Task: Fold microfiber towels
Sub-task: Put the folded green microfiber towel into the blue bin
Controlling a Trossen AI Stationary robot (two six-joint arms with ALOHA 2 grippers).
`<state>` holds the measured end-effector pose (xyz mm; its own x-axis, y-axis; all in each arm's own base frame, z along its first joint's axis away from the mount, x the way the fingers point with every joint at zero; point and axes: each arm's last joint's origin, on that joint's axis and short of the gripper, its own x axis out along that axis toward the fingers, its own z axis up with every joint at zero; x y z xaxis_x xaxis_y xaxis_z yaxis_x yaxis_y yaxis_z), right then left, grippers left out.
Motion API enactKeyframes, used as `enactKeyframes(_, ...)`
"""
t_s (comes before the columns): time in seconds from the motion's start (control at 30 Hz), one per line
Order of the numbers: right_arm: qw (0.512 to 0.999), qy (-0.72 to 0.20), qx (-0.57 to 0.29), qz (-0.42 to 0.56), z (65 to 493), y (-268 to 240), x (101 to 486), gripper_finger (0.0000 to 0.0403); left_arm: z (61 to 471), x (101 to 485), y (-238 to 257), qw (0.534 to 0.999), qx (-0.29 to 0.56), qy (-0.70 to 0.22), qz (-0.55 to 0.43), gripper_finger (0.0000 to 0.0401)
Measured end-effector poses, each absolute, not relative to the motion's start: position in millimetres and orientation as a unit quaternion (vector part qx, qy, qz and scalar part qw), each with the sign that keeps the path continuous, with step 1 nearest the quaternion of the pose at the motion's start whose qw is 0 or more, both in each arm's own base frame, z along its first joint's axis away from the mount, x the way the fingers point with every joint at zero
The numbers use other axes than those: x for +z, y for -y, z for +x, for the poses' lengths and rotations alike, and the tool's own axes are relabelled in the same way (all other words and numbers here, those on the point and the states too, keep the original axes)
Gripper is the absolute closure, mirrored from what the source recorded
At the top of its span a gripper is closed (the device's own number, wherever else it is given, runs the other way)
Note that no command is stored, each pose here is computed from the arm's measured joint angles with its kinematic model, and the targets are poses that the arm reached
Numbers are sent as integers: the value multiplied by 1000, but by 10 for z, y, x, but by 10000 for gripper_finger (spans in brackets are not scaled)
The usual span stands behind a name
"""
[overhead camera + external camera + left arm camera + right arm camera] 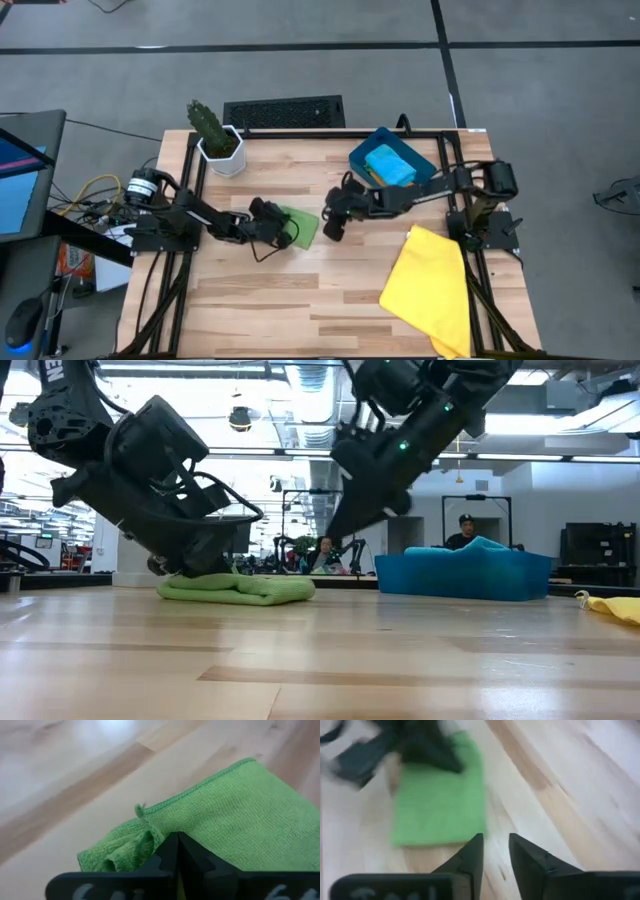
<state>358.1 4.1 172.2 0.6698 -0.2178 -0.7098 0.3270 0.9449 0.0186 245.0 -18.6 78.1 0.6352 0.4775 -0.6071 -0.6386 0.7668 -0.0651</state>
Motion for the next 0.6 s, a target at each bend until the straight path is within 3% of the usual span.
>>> enactKeyframes(0.37,836,-425,-196,285,3616,75,1282,169,2452,799,359,891,309,-248,-221,401)
enactKeyframes(0.6,837,-383,-204,333,3711,-71,1237,158,2428,801,436,883,332,-217,-253,401)
